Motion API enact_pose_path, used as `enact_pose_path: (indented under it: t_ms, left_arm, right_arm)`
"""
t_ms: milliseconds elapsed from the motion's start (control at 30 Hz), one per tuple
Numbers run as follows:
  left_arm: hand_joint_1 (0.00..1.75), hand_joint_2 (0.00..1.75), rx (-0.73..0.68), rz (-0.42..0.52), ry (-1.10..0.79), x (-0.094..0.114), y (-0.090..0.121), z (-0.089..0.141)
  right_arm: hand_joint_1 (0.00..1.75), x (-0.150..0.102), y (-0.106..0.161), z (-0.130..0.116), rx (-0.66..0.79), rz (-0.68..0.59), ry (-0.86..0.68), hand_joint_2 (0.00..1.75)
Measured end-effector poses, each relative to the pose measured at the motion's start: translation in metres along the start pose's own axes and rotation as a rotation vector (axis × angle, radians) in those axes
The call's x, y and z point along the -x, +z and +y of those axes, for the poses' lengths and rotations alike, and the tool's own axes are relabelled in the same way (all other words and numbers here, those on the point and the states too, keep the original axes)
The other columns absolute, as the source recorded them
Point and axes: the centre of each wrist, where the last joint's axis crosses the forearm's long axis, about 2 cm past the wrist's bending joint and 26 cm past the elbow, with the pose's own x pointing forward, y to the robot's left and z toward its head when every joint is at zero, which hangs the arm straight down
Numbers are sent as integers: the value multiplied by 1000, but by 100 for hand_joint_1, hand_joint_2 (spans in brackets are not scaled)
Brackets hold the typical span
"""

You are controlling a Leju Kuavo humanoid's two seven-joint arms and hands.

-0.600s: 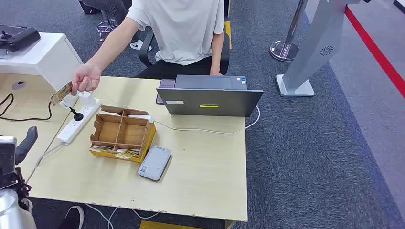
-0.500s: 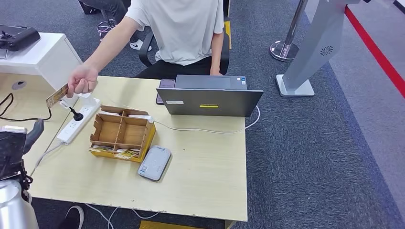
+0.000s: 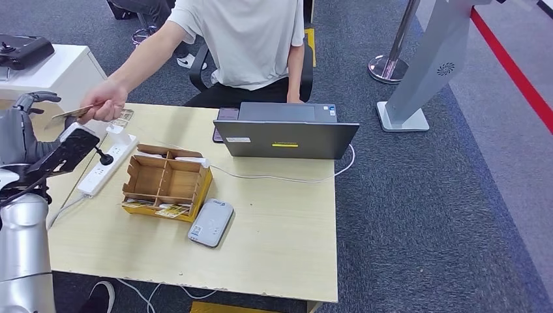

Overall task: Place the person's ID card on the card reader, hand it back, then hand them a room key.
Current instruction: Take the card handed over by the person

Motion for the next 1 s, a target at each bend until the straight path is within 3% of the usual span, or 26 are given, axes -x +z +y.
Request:
enact_pose_path:
  t_ms: [433, 667, 833, 1000]
  left_arm:
    - [175, 175, -2, -146, -430, -39, -60, 8]
    - [175, 175, -69, -212, -646, -58, -80, 10]
    - [175, 175, -113, -243, -687, -64, -73, 2]
    - [175, 175, -105, -309, -645, -75, -39, -13]
  right_arm:
    - [0, 0, 1, 9, -43, 38, 18, 0]
    - [0, -1, 1, 14, -67, 57, 26, 0]
    - [0, 0, 2, 16, -71, 73, 26, 0]
    - [0, 5, 4, 15, -61, 86, 13, 0]
